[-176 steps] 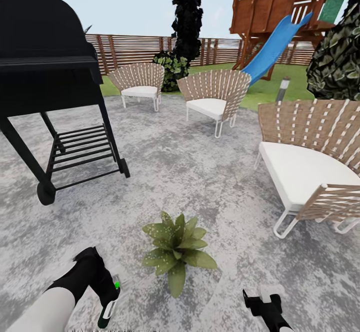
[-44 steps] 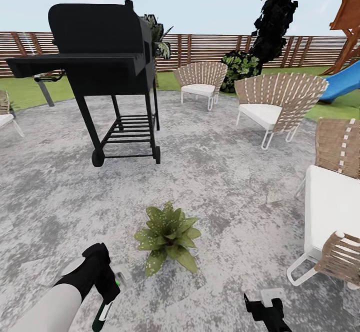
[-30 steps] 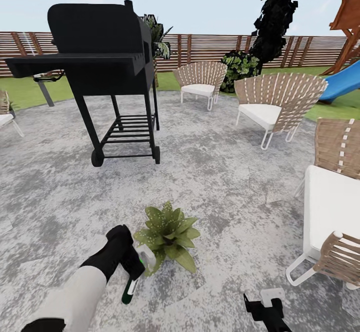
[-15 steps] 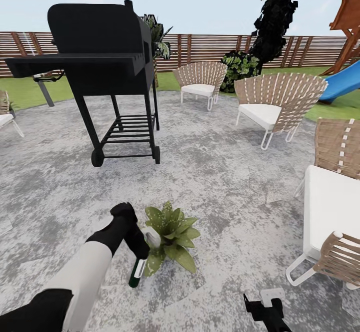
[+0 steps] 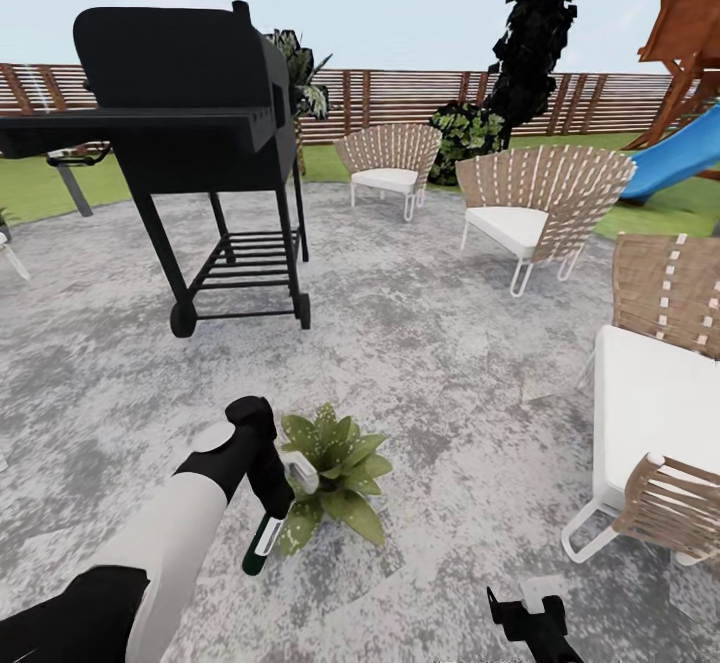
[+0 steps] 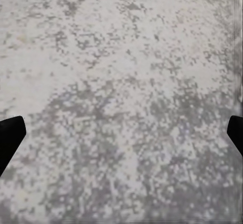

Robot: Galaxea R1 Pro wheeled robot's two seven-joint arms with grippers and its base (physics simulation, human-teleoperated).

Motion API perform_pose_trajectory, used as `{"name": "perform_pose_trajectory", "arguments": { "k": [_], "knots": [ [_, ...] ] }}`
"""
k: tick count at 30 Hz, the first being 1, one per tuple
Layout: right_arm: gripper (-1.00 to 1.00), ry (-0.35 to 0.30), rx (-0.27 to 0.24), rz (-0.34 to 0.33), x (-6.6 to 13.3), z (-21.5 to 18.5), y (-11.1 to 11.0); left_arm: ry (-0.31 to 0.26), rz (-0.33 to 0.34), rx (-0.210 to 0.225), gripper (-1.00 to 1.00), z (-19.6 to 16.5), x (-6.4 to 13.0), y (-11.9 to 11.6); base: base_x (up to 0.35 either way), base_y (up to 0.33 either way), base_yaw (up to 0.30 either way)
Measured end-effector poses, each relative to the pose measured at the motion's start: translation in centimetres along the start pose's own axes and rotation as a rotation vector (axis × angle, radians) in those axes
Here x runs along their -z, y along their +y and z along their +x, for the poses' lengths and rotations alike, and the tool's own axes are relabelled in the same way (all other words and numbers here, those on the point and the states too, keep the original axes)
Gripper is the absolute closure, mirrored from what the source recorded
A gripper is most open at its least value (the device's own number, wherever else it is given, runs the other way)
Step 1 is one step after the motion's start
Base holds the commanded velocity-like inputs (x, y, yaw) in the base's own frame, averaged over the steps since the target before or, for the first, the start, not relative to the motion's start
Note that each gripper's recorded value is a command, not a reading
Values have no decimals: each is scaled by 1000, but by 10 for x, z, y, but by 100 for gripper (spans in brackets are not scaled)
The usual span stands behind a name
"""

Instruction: Pick up the pesticide atomizer in the garden and spray insectifuge to fully cover both potted plants in the garden.

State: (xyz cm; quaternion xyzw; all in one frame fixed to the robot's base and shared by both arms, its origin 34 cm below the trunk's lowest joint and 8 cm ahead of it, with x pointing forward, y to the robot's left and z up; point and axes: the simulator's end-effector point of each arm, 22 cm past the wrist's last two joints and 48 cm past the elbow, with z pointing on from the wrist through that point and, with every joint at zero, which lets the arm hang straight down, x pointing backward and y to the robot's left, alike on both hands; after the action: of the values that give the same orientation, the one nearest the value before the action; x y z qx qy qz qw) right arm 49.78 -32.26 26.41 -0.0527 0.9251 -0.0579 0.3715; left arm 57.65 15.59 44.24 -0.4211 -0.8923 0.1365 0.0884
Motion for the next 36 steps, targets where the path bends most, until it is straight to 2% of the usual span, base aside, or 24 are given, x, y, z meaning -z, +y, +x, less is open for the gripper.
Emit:
{"name": "perform_pose_trajectory", "arguments": {
  "k": [6, 13, 15, 19, 22, 25, 29, 36],
  "knots": [
    [-100, -5, -1, 1, 0, -2, 0, -3, -5, -3, 100, -1, 3, 0, 59, -17, -212],
    [-100, -5, -1, 1, 0, -2, 0, -25, -45, -4, 100, -11, 26, 15, 52, -11, -18],
    [-100, -5, -1, 1, 0, -3, 0, -31, -70, -6, 100, -16, 40, 24, 2, -1, -1],
    [-100, -5, -1, 1, 0, -3, 0, 2, -127, -3, 100, -9, 54, 41, 0, 0, 0],
    [-100, -5, -1, 1, 0, -3, 0, 86, -194, -4, 100, 13, 52, 57, 0, 0, 0],
    [-100, -5, 0, 1, 0, -3, 0, 121, -191, 6, 100, 28, 43, 59, 0, 0, 0],
    [-100, -4, 0, 0, 0, -2, 0, 142, -158, 8, 100, 38, 20, 46, 0, 0, 0],
    [-100, -4, 0, 0, 0, -2, 0, 120, -132, -16, 100, 20, 14, 26, 0, 0, 0]
  ]
}}
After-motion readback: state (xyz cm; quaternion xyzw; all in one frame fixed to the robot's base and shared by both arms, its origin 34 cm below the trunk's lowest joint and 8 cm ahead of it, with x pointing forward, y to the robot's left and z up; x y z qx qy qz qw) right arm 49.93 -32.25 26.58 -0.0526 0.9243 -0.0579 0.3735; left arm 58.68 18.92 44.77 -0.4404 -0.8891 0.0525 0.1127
